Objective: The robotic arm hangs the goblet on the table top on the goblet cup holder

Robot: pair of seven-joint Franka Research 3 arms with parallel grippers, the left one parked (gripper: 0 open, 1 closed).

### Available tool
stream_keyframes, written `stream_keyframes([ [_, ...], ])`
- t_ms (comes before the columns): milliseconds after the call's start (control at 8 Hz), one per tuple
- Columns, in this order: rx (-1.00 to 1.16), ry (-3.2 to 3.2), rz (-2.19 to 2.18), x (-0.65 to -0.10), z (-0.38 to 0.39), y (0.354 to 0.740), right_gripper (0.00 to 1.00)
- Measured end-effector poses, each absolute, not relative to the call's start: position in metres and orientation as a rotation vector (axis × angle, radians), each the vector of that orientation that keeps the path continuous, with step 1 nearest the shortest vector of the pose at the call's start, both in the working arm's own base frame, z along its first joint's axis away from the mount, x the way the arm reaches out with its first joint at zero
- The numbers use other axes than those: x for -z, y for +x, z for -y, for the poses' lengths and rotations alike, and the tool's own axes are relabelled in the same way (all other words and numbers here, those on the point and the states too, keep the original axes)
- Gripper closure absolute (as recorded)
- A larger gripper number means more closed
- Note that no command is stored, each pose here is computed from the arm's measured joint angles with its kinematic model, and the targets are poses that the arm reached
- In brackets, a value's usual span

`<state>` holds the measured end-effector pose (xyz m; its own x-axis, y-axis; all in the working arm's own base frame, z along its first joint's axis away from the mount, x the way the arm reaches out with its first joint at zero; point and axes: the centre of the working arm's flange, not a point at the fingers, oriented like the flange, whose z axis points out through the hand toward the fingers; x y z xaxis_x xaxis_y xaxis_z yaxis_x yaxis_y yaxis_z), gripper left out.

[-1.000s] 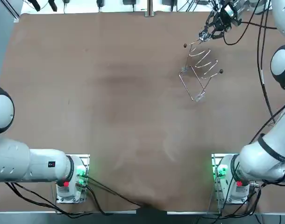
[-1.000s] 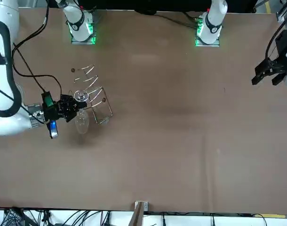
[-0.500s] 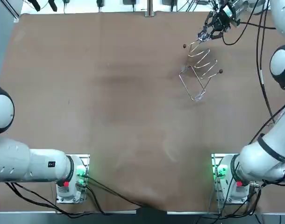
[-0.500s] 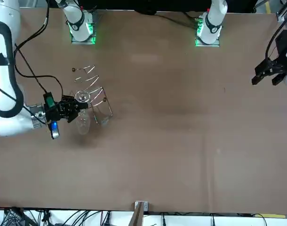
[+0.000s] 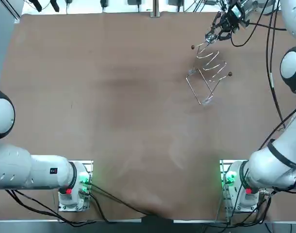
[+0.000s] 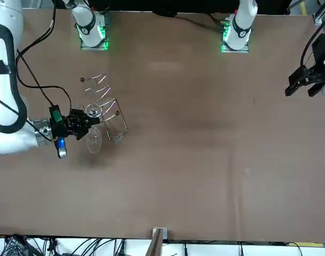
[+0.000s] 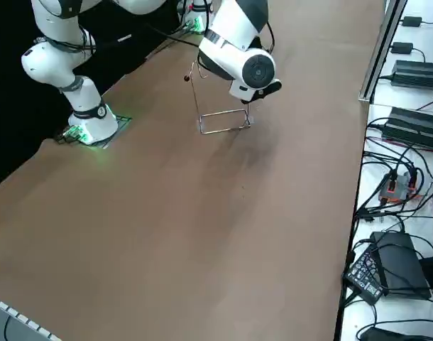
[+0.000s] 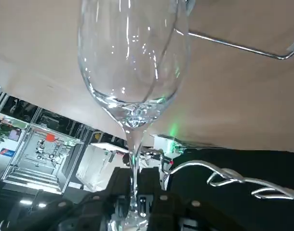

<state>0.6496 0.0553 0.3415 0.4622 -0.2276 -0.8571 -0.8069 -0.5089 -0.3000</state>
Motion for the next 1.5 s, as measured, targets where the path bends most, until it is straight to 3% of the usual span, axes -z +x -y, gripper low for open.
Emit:
stream_keyframes([
  [1500,-1.037,-2.010,-0.844,-0.3424,-0.0506,0.6467,0.89],
])
